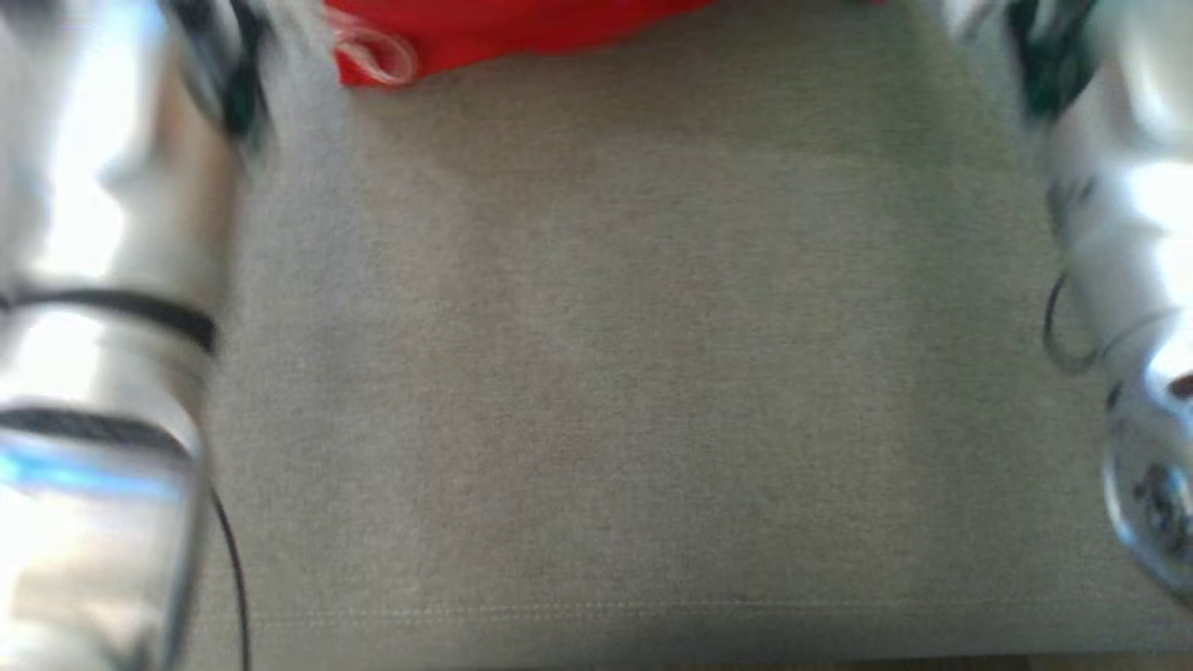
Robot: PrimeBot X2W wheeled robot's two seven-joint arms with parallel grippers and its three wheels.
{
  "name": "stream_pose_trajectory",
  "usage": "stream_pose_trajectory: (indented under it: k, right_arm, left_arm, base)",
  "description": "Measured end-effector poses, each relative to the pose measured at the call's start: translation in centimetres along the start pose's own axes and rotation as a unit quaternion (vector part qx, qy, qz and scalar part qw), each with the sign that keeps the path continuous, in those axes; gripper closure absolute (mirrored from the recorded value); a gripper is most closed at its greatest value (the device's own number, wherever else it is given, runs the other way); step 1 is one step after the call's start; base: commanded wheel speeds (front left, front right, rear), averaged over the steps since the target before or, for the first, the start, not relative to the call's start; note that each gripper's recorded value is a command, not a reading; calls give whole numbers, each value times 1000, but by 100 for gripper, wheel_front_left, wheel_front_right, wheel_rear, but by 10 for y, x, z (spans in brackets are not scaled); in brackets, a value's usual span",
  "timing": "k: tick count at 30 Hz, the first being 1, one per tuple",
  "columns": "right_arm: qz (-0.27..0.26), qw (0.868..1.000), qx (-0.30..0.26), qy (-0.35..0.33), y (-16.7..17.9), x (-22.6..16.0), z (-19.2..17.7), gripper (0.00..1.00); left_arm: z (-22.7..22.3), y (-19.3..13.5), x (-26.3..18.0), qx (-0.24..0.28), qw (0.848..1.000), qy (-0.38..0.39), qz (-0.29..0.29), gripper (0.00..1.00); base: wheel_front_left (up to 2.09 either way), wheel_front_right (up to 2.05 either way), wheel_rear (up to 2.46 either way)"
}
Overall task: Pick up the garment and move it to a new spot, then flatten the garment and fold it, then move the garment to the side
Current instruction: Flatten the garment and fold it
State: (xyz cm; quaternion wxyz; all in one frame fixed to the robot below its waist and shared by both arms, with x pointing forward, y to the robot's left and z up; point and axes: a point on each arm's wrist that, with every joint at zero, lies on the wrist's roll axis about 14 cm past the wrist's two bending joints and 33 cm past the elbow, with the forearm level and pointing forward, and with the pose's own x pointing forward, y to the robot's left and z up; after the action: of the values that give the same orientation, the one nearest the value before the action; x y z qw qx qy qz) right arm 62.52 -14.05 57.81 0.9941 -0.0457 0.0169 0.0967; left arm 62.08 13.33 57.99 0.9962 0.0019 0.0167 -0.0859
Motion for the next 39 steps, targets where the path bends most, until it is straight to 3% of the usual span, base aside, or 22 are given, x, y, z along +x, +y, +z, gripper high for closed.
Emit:
stream_pose_trajectory:
  k: [2,4,12,19,24,28,33,39]
  right_arm:
    - [2,998,23,61,8,-7,-50,100]
    - [3,994,33,99,13,-15,-82,100]
    - [1,985,80,152,25,-28,-128,100]
    - [-14,971,133,200,37,-92,-177,100]
    - [-33,965,183,183,44,-144,-189,100]
    - [-46,962,216,161,47,-177,-192,100]
    - [-58,961,223,156,37,-226,-200,100]
    - [-78,953,242,166,26,-280,-201,100]
  left_arm:
    - [-70,4,-20,-31,996,86,17,100]
    - [-105,9,-33,-56,990,127,33,100]
    - [-130,4,-39,-103,984,137,44,100]
    - [-182,-1,-104,-146,971,177,66,100]
    - [-166,-8,-142,-175,976,117,58,100]
    - [-174,3,-187,-169,977,107,75,100]
    - [-164,18,-233,-141,982,80,98,100]
    - [-152,7,-287,-145,979,93,112,100]
  base:
    - [0,0,0]
    - [0,0,0]
    - [0,0,0]
    - [0,0,0]
    - [0,0,0]
    - [0,0,0]
    - [0,0,0]
    - [0,0,0]
